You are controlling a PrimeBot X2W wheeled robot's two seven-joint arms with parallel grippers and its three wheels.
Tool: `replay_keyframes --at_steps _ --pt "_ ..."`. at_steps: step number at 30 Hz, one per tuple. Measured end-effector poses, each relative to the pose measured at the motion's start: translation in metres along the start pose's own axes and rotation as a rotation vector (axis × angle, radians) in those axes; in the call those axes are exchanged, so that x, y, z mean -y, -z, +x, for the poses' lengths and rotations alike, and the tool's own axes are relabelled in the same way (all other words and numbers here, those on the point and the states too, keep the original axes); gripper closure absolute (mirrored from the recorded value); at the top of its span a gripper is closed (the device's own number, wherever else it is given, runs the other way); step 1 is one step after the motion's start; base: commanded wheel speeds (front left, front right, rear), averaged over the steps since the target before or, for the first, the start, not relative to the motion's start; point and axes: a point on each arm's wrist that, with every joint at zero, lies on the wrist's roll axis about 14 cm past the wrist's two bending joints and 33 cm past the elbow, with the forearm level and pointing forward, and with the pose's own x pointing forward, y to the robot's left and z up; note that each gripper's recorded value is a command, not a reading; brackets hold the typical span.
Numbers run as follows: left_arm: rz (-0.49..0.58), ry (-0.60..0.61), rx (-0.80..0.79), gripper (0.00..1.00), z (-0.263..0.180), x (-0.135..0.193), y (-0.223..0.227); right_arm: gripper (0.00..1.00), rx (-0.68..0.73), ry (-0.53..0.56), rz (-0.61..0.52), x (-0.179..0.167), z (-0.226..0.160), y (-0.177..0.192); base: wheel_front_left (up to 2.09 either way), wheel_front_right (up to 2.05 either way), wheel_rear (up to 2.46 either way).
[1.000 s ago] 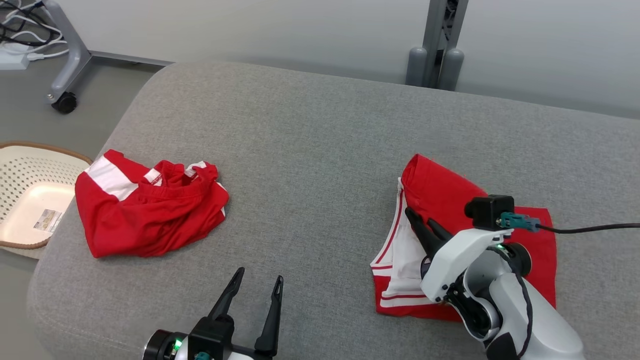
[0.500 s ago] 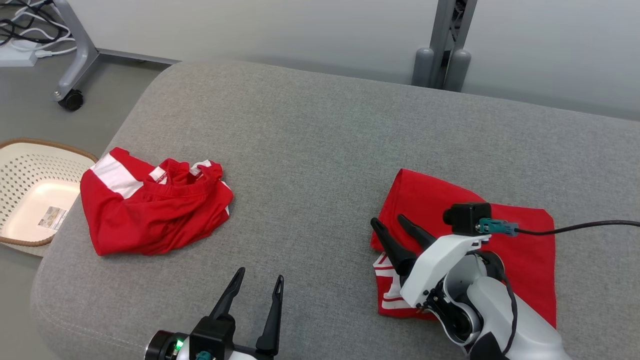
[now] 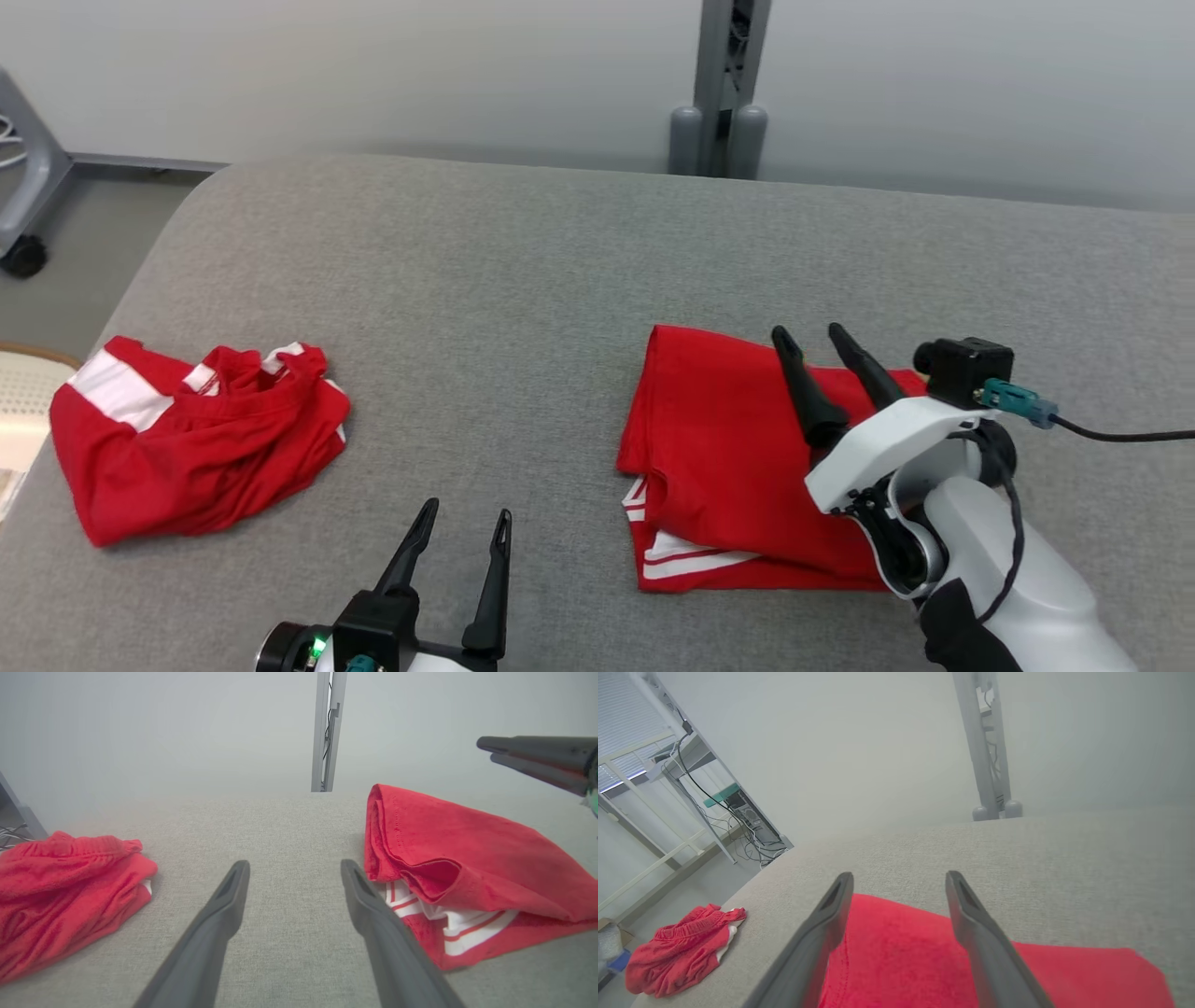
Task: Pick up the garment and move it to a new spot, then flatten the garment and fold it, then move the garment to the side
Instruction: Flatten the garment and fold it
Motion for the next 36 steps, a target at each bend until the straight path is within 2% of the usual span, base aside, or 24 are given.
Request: replay_keyframes --at_steps 6,11,16,23,30,36 --pt "-0.017 0.069 -0.001 0.0 0.009 0.021 0.0 0.0 0.054 0.15 -0.104 0.056 -0.034 -0.018 0.0 0.0 0.0" --pt "-0.021 0.108 0.001 0.0 0.017 0.034 -0.001 0.0 0.086 0.225 -0.165 0.079 -0.065 -0.025 0.0 0.0 0.0" --pt "-0.032 0.129 0.005 0.0 0.02 0.044 -0.003 0.0 0.168 0.27 -0.182 0.085 -0.097 -0.039 0.0 0.0 0.0" --pt "-0.056 0.137 0.023 0.0 0.018 0.05 -0.01 0.0 0.198 0.311 -0.285 0.088 -0.139 -0.04 0.0 0.0 0.0" --pt "-0.061 0.118 0.024 0.0 0.01 0.047 -0.01 0.0 0.183 0.358 -0.285 0.09 -0.17 -0.024 0.0 0.0 0.0" --pt "-0.06 0.117 0.032 0.0 0.006 0.047 -0.012 0.0 0.198 0.378 -0.275 0.088 -0.181 -0.023 0.0 0.0 0.0"
